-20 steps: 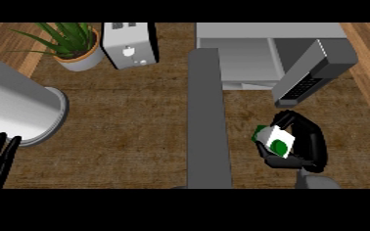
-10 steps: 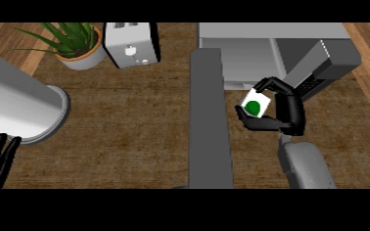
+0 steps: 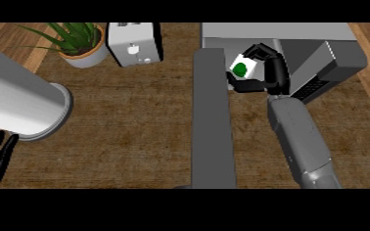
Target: Pick up the milk, place it into the microwave and close the microwave
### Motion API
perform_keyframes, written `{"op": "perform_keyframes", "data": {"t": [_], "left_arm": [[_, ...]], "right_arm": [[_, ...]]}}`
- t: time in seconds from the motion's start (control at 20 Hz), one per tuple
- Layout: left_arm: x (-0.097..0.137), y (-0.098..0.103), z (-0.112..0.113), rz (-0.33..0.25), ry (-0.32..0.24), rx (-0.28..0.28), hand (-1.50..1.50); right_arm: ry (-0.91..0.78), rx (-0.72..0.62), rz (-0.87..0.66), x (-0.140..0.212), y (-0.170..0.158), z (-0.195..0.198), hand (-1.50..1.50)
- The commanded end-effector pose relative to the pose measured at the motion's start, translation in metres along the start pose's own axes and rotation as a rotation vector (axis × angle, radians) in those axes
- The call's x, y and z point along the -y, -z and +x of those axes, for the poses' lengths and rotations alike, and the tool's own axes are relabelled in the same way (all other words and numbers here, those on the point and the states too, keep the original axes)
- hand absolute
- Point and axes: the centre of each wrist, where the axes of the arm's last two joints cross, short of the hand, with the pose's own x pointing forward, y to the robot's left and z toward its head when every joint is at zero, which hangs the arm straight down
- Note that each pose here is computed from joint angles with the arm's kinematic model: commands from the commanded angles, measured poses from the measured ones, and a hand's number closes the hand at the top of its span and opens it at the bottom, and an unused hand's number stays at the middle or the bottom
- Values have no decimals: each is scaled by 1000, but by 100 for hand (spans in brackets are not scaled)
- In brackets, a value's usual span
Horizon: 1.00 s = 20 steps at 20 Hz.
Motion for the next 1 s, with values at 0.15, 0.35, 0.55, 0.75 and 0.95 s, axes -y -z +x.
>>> {"op": "perform_keyframes", "data": {"t": [0.15, 0.35, 0.55, 0.75, 0.95], "left_arm": [[-12, 10, 3, -24, -14, 12, -150], [0, 25, -2, -69, -11, 23, -150], [4, 26, -7, -87, -27, 37, -150], [6, 39, -6, -91, -28, 13, -150], [8, 45, -12, -102, -29, 25, -150]], "right_arm": [[-54, 5, -23, 17, 34, -6, 150], [-102, 31, -46, 11, 47, 0, 150], [-194, 28, -66, 27, 63, 11, 150], [-241, 39, -86, 26, 76, 23, 150], [-237, -6, -159, 27, 77, 23, 150]]}}
